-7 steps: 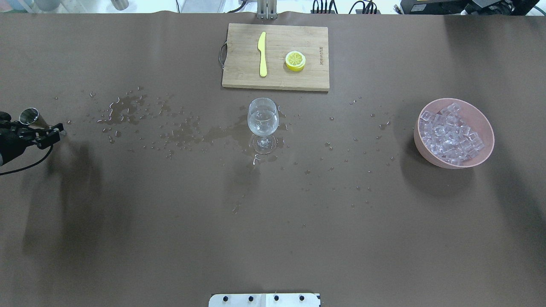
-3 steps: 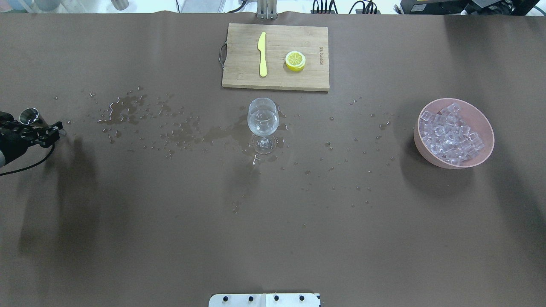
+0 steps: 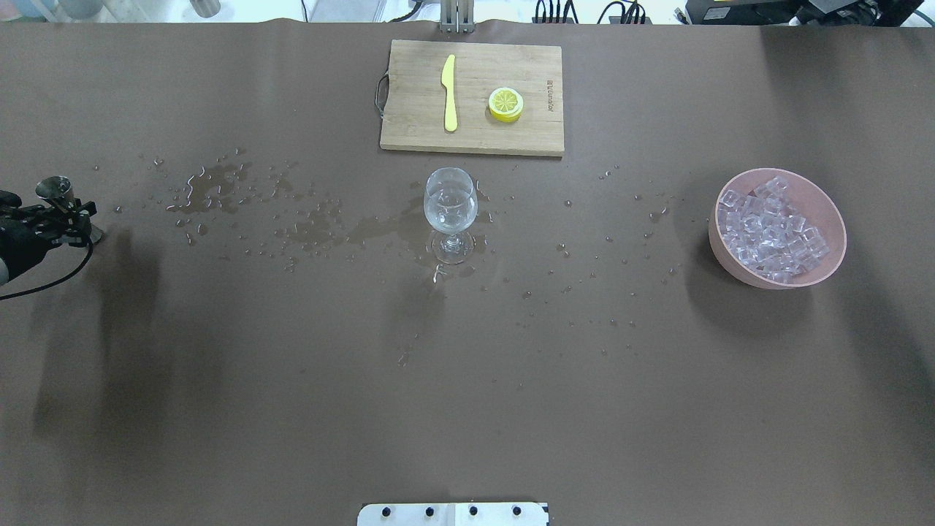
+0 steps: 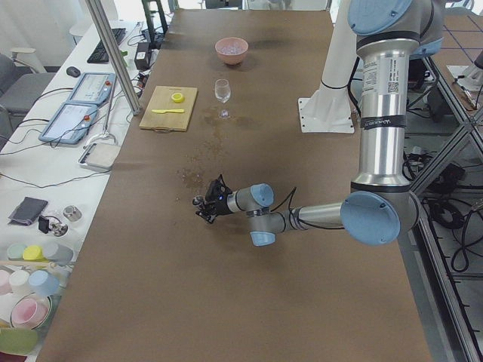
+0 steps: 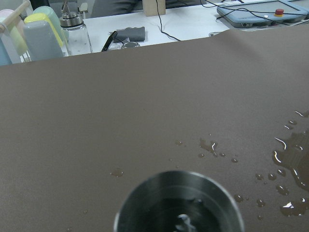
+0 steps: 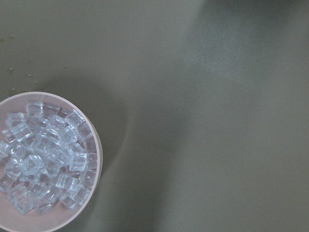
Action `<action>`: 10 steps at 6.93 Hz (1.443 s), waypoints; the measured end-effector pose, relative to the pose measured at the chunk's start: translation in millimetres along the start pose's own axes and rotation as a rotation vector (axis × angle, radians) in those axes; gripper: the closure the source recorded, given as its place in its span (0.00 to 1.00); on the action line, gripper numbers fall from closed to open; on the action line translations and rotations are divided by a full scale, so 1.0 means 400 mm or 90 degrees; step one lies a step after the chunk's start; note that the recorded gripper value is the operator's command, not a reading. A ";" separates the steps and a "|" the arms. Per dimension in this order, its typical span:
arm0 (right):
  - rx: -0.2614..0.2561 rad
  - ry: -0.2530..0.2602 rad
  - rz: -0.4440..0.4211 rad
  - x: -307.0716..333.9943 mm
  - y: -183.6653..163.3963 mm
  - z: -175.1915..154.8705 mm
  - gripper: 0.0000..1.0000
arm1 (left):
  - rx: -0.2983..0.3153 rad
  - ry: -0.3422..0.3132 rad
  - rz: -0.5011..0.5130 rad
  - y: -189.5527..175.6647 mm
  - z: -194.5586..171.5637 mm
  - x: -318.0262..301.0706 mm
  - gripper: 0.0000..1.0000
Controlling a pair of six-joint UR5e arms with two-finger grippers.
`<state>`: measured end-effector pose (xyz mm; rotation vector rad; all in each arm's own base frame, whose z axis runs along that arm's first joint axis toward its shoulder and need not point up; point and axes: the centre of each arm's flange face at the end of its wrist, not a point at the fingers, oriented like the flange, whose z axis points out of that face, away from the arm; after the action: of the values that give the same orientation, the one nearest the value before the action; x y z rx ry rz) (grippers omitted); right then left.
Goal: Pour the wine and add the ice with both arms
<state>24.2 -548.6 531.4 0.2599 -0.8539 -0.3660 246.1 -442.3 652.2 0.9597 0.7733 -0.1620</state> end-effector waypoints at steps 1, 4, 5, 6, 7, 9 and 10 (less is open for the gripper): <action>0.000 0.000 0.000 -0.001 0.000 0.000 0.00 | 0.009 0.015 -0.003 -0.028 -0.005 0.032 1.00; 0.003 -0.006 -0.001 -0.004 -0.003 -0.001 0.00 | 0.033 0.051 -0.011 -0.273 -0.053 0.307 1.00; 0.002 -0.009 0.000 -0.002 -0.002 0.001 0.00 | 0.036 0.069 -0.010 -0.380 -0.077 0.458 1.00; -0.001 -0.010 0.002 0.000 -0.002 0.006 0.00 | 0.039 0.094 -0.008 -0.442 -0.099 0.604 1.00; -0.003 -0.011 0.003 0.000 -0.004 0.011 0.00 | 0.042 0.106 -0.001 -0.456 -0.110 0.732 1.00; -0.005 -0.012 0.006 0.001 -0.009 0.014 0.00 | 0.030 0.108 0.086 -0.450 -0.123 1.004 1.00; -0.005 -0.012 0.006 0.001 -0.011 0.015 0.00 | 0.017 0.102 0.137 -0.452 -0.132 1.111 1.00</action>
<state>18.9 -553.3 534.1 0.2446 -0.8715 -0.3632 460.2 -416.6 220.4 1.0844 0.8099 0.0938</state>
